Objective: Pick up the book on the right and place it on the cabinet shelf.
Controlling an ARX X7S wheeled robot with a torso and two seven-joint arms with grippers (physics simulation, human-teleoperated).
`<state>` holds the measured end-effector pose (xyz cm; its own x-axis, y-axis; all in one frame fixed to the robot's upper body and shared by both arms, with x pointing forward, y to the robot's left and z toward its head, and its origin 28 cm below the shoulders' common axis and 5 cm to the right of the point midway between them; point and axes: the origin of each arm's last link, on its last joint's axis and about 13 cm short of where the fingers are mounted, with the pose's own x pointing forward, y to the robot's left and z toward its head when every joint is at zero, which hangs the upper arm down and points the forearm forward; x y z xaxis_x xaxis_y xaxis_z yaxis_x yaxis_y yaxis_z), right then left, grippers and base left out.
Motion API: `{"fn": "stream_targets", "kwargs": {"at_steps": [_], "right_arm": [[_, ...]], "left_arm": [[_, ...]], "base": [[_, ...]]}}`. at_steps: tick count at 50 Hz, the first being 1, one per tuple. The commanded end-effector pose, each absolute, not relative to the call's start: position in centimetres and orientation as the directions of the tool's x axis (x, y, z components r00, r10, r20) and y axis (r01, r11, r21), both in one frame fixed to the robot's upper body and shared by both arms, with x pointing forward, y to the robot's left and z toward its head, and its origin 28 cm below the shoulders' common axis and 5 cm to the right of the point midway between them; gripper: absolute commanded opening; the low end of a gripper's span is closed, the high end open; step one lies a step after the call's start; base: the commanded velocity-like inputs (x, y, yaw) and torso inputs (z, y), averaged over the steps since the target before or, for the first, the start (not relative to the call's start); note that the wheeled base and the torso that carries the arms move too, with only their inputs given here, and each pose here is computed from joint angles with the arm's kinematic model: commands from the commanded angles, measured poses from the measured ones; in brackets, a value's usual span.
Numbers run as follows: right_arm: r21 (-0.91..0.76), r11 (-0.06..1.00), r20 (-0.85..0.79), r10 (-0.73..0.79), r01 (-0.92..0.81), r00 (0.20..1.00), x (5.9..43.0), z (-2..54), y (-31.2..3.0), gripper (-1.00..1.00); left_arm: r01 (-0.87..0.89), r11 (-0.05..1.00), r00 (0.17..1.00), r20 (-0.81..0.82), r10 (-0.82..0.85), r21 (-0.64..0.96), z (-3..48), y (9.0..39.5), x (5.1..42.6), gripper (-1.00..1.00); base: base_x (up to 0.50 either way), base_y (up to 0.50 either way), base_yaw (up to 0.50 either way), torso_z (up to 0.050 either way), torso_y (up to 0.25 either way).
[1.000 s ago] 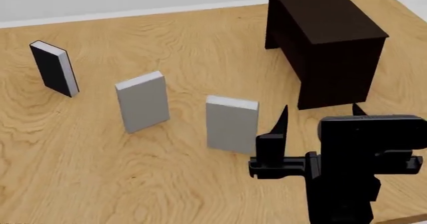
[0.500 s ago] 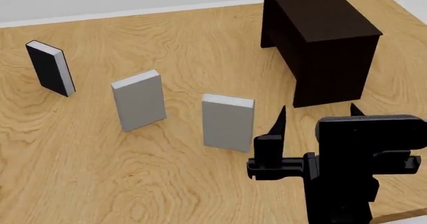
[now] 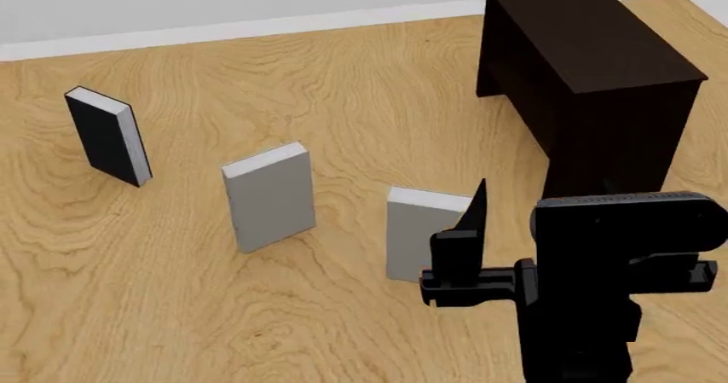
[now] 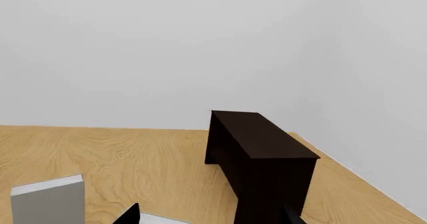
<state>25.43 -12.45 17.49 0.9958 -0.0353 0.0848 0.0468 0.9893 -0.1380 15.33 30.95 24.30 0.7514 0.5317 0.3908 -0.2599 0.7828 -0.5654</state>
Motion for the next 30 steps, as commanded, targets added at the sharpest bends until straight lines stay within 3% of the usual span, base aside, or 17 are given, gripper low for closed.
{"fn": "stream_targets", "kwargs": {"at_steps": [1, 30], "right_arm": [[-0.142, 0.989, 0.086, -0.036, 0.048, 0.996, 25.51, 17.65, -12.42, 1.00], [-0.113, 0.993, 0.076, -0.033, 0.042, 0.997, 25.74, 17.84, -12.44, 1.00]], "left_arm": [[-0.262, 0.784, 0.752, 0.391, 0.531, -0.563, 24.30, 30.95, 15.32, 1.00], [-0.258, 0.788, 0.751, 0.397, 0.527, -0.559, 24.32, 30.93, 15.16, 1.00]], "base": [[0.22, 0.14, 0.00, 0.000, 0.000], [0.25, 0.11, 0.00, 0.000, 0.001]]}}
